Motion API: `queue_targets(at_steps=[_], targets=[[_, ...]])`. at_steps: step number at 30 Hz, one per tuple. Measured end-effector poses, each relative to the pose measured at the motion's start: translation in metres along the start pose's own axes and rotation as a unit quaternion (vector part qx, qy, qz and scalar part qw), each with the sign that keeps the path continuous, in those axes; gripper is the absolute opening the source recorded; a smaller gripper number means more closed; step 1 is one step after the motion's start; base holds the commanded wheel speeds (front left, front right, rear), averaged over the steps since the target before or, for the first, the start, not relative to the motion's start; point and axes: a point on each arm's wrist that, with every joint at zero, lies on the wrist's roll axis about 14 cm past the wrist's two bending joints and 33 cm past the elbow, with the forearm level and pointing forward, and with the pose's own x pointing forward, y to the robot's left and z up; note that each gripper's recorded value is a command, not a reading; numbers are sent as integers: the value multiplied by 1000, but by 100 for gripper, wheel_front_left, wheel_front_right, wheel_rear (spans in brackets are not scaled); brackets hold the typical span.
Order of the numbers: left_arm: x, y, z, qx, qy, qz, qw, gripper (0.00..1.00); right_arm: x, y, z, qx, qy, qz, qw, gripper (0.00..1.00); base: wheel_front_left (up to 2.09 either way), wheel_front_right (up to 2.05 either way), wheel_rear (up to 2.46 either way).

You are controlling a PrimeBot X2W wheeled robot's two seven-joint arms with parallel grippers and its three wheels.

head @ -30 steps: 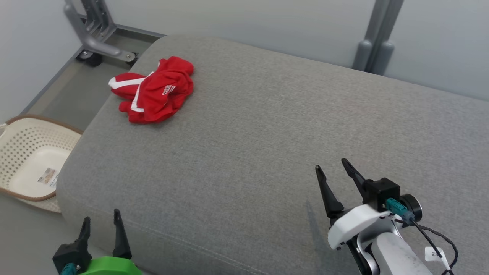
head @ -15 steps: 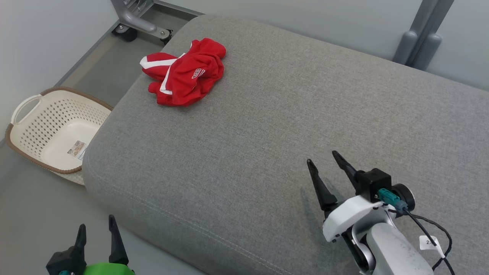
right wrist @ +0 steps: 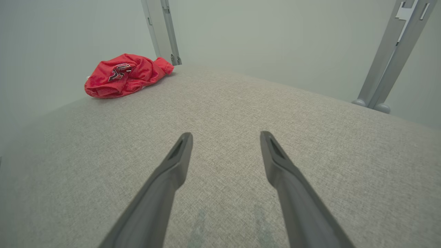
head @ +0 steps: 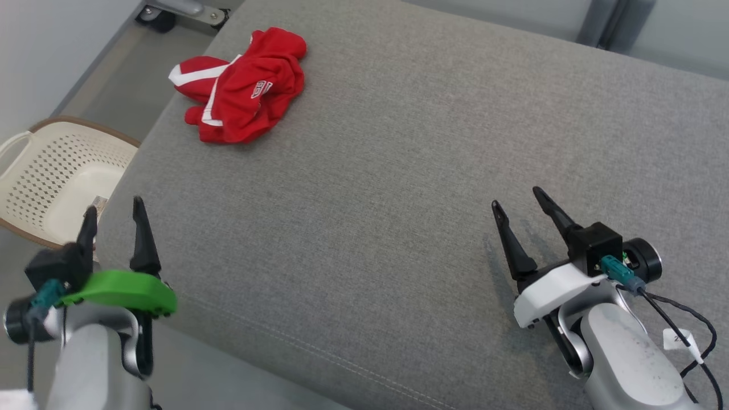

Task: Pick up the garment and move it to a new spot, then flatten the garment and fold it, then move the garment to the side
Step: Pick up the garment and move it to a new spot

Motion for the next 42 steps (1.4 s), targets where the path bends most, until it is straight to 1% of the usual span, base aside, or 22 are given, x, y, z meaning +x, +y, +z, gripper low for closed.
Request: queue_targets(at_steps=[4,7,13,14,15,16,18,24,28,29,30,34,37,39,42], targets=[[46,-12,20,31,-14,-24,999,100,1,-23,-7,-8,1,-14,1000,100,0,0,0],[74,-17,25,50,-10,-37,998,100,-1,-42,-9,-12,-3,-31,999,100,0,0,0],[121,-45,10,64,26,-70,995,100,-15,-80,-13,-21,-4,-72,997,100,0,0,0],[121,-45,10,64,26,-70,995,100,-15,-80,-13,-21,-4,-72,997,100,0,0,0],[140,-62,2,69,40,-88,993,100,-24,-98,-14,-23,-5,-94,995,100,0,0,0],[140,-62,2,69,40,-88,993,100,-24,-98,-14,-23,-5,-94,995,100,0,0,0],[147,-74,-14,69,62,-99,991,100,-31,-109,-18,-24,-2,-109,994,100,0,0,0],[157,-88,-69,59,138,-96,984,100,-49,-136,-33,-23,14,-147,989,100,0,0,0],[156,-92,-106,55,191,-89,976,100,-61,-151,-41,-23,25,-168,985,100,0,0,0],[155,-94,-113,57,199,-89,974,48,-64,-154,-44,-24,28,-173,984,100,0,0,0],[156,-96,-118,58,205,-88,973,0,-67,-157,-45,-24,31,-178,983,100,0,0,0],[162,-105,-122,68,195,-88,974,0,-75,-164,-49,-23,37,-193,980,100,0,0,0],[165,-112,-112,78,177,-101,976,0,-77,-163,-46,-20,35,-197,980,100,0,0,0],[171,-122,-95,81,149,-118,978,0,-77,-160,-45,-17,33,-198,980,100,0,0,0],[180,-144,-48,72,74,-151,983,0,-76,-154,-40,-9,28,-198,980,100,0,0,0]])
